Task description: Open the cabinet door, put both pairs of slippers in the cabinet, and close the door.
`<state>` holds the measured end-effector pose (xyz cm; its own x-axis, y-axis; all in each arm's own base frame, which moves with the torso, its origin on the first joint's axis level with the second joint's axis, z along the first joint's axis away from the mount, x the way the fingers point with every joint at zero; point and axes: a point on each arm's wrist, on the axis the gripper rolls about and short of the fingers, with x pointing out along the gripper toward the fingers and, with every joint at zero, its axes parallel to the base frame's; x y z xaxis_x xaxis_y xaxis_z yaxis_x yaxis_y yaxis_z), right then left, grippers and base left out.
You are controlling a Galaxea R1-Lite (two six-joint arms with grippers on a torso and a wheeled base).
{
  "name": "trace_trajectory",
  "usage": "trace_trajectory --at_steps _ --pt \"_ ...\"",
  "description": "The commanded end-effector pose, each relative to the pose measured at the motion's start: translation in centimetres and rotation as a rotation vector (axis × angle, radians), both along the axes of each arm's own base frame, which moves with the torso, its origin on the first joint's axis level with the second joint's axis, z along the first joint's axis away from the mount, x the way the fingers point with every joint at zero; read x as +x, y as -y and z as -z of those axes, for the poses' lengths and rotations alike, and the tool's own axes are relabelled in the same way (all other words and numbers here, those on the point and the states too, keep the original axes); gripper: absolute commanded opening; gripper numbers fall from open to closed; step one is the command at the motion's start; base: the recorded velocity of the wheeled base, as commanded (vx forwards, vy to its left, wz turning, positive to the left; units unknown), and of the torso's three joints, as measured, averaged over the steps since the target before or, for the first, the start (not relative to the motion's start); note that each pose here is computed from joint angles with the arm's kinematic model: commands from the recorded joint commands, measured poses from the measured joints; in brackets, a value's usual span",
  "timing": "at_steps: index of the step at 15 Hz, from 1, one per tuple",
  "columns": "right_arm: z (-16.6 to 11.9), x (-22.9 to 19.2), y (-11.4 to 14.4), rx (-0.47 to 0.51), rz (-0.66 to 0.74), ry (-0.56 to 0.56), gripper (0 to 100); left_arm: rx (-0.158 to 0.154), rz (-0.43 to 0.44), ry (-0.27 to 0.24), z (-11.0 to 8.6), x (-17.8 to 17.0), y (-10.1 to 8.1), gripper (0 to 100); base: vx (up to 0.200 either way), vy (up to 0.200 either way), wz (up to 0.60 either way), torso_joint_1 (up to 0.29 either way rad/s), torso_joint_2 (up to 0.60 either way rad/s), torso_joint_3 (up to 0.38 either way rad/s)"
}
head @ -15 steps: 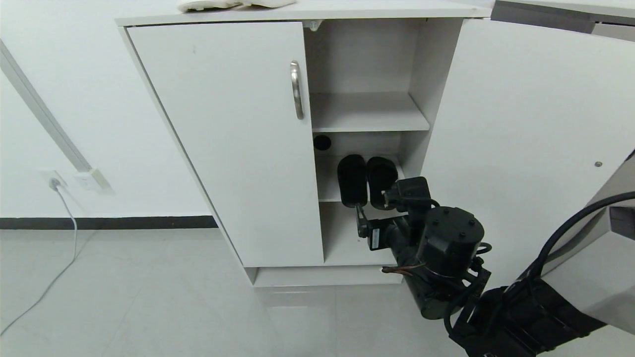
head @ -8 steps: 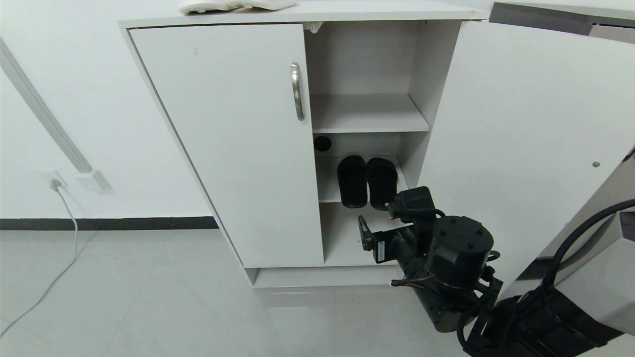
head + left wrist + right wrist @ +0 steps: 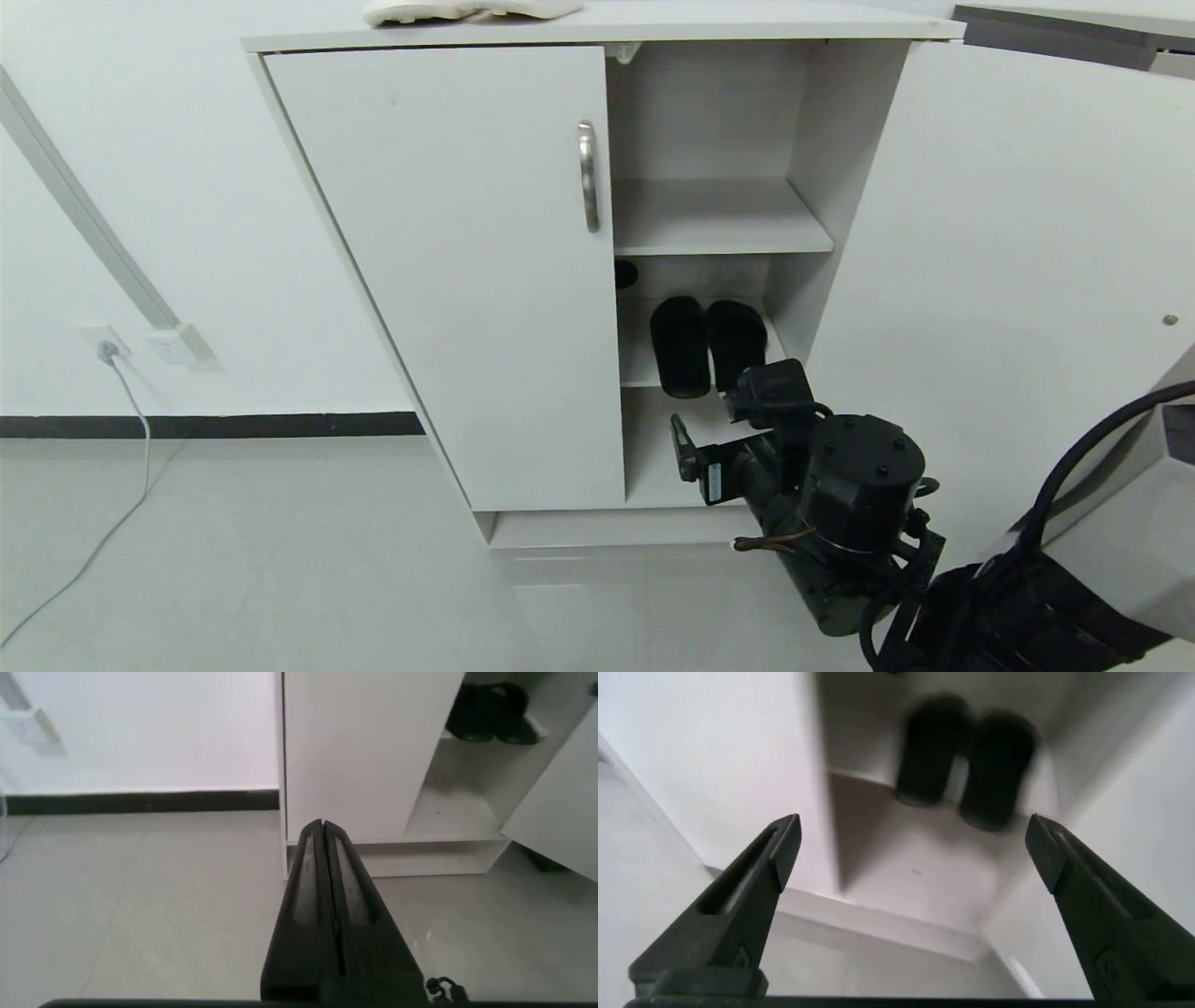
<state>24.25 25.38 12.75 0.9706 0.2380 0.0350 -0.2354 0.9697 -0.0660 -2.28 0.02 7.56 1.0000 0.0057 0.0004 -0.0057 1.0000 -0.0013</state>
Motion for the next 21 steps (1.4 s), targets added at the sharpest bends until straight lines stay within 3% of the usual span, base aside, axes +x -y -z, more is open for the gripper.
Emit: trace_trajectory --at_steps 1,13,21 --pt "0.26 0.0 0.13 -0.011 0.003 -0.006 100 0.0 -0.002 0.0 -0.03 0.0 0.0 0 0.0 0.2 0.0 -0.002 0.0 0.007" --pt "0.8 -0.09 0.38 -0.028 -0.026 -0.02 100 -0.002 -0.005 -0.002 0.01 0.01 0.0 0 0.0 0.2 0.0 0.004 0.0 0.004" --pt "0.97 -0.25 0.48 -0.028 -0.026 -0.022 100 -0.002 -0.005 -0.002 0.01 0.01 0.0 0 0.0 0.0 0.0 0.0 0.0 0.0"
